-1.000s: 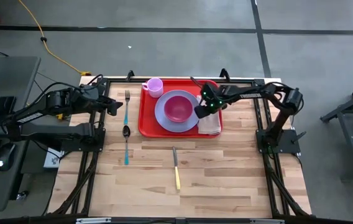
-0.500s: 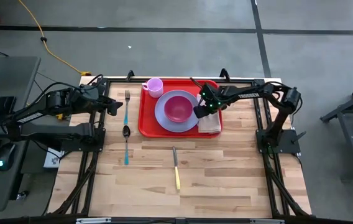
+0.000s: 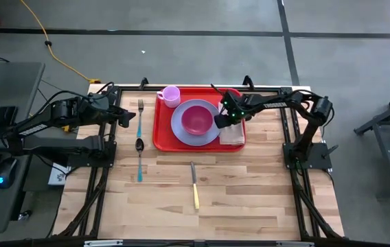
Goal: Set up tray
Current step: Put the white napkin on the red tray to the left of the white plate
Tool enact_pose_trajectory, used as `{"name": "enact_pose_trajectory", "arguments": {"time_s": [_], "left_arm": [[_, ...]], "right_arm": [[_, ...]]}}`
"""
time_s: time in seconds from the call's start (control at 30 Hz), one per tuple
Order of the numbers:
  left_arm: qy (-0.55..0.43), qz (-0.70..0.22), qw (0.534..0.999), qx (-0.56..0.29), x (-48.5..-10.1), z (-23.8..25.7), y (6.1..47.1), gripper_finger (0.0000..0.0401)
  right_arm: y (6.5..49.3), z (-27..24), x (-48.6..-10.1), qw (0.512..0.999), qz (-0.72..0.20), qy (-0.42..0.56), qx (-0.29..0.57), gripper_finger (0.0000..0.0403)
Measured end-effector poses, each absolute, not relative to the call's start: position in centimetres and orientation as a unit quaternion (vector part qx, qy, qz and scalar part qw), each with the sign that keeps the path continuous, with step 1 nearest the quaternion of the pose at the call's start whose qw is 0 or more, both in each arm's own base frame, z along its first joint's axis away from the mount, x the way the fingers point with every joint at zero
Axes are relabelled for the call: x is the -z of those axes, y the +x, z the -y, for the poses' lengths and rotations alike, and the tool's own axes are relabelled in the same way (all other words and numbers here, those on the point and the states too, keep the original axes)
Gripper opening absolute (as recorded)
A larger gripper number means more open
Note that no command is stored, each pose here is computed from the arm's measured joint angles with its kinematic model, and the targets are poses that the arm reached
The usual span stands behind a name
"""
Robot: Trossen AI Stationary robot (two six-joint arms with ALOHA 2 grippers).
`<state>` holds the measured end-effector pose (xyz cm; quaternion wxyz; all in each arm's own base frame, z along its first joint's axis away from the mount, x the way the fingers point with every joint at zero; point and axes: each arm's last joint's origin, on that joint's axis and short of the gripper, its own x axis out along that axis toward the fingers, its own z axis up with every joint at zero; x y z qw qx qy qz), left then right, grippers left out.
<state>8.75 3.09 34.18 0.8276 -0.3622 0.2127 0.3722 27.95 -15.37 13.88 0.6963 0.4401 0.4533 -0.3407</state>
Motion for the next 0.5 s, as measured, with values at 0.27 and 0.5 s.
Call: {"name": "enact_pose_trajectory", "arguments": {"time_s": [0.27,0.5], "left_arm": [[-0.362,-0.213,0.828,-0.372,-34.18,-3.09,8.75,0.0271],[-0.363,-0.214,0.828,-0.370,-34.17,-3.08,8.76,0.0271]], "right_arm": [[28.60,14.80,-13.93,0.701,-0.438,0.454,0.332,0.0078],[28.55,14.84,-13.93,0.697,-0.437,0.459,0.335,0.0078]]}}
